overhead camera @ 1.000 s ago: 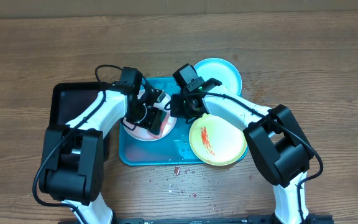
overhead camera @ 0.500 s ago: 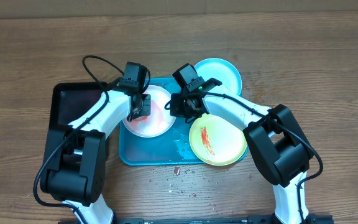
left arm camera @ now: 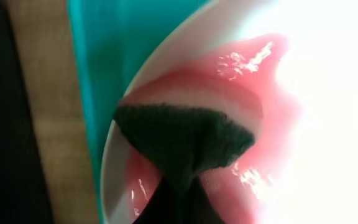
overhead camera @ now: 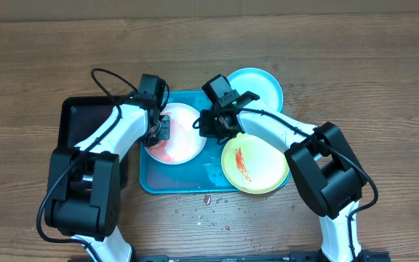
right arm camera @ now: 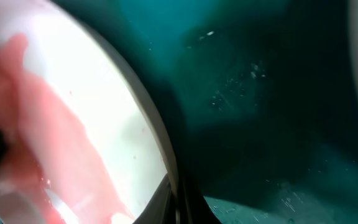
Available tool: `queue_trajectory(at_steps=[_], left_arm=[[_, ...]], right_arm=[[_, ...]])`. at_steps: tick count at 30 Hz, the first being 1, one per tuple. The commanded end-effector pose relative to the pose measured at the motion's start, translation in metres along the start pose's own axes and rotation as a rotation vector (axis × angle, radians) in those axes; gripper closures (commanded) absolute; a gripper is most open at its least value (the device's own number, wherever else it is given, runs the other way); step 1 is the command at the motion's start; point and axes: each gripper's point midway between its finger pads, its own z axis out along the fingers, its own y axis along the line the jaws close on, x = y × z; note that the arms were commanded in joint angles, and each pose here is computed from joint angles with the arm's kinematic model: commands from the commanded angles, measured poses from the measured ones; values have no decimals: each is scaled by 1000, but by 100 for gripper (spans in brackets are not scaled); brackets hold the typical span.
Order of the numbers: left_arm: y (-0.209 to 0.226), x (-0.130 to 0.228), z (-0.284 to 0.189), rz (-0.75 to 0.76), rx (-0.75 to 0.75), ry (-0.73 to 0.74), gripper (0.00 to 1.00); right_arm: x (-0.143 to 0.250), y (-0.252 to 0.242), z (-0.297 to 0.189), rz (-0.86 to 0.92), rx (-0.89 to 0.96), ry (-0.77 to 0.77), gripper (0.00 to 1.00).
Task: Clean dirty plates on tray and stack at the side
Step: 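Scrub the white plate with the sponge while right gripper holds rim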
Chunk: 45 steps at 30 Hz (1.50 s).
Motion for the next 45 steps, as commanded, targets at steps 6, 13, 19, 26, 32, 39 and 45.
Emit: queue_trajectory(at_steps=[6,13,19,26,32,39,45], left_arm=[[-97,-26,-15,366,510,-188,96],[-111,21,-22,367,635,-7,96],[-67,54,-6,327,410,171,96],[29,19,4,-1,-186,70,96],[35,-5,-21,-121,-229,32,96],[10,-17,-38,-106,-85,54,96],[-9,-4,-18,-59,7,138,96]], right_arm=[[-2,-3,4,10,3,8,96],[-2,-3,4,9,4,8,96],[-2,-3,4,10,3,8,96],[5,-8,4,62,25,36,96],[22,-20,2,152,82,99,96],[26,-18,3,141,87,108,96],[28,-14,4,127,81,105,96]])
